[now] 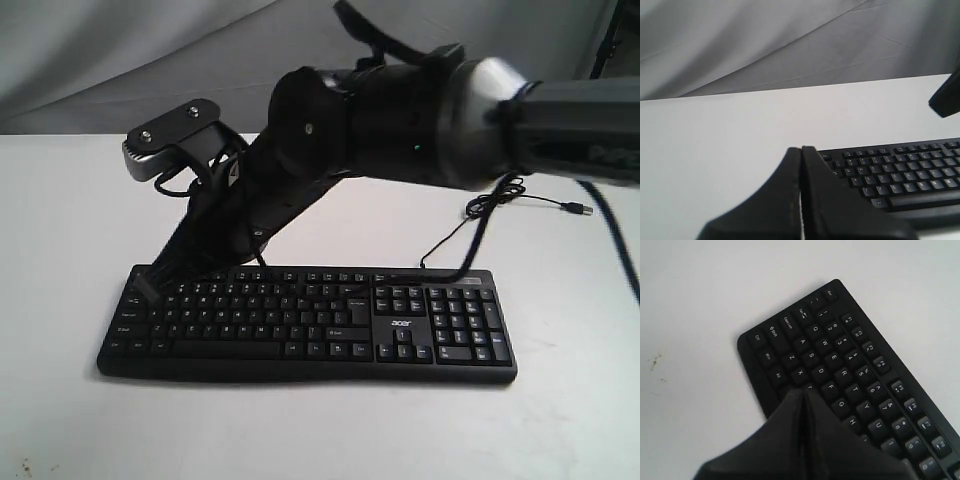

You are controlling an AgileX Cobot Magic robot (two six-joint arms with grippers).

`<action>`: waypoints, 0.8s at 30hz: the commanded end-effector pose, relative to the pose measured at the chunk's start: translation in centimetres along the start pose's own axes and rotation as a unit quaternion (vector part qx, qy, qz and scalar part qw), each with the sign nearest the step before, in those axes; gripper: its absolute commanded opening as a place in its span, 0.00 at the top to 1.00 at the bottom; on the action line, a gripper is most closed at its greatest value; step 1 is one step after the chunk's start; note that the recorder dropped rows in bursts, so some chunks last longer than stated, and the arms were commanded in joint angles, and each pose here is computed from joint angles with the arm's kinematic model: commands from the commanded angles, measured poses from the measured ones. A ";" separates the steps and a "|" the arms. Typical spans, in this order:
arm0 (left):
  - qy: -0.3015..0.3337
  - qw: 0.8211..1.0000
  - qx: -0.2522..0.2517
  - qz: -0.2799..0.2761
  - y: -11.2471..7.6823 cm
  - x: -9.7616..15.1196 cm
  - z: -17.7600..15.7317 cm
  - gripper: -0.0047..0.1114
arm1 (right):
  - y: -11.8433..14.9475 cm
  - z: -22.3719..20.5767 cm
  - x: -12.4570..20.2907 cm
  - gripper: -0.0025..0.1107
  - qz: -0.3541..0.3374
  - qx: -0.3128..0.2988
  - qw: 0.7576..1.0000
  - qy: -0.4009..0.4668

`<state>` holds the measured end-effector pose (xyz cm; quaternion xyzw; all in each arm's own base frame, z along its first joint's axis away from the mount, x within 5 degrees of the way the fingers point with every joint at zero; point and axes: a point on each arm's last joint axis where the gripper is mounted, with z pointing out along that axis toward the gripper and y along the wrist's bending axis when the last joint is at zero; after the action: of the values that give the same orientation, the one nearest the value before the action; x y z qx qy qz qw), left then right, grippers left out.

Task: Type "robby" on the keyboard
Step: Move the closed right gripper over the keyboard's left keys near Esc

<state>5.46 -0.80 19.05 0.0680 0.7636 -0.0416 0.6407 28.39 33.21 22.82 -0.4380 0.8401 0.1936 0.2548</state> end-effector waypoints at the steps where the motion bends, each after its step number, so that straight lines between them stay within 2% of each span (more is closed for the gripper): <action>1: -0.003 1.000 0.003 0.001 0.0 0.1 0.0 0.96 | -0.7 3.2 -0.5 0.98 -0.011 0.014 0.999 -0.028; 5: -0.003 1.000 0.003 0.001 0.0 0.1 0.0 0.96 | -1.5 6.4 0.3 0.98 -0.010 0.028 0.999 -0.041; 11: -0.003 1.000 0.003 0.001 0.0 0.1 0.0 0.96 | -2.1 9.0 1.4 0.98 -0.002 0.037 0.998 -0.041; 24: -0.003 1.000 0.003 0.001 0.0 0.1 0.0 0.96 | -3.1 10.5 2.5 0.98 0.017 0.039 0.999 -0.025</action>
<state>5.46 -0.80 19.05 0.0680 0.7636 -0.0416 0.6407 31.78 36.04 12.37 -0.4163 0.8471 0.1759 0.2794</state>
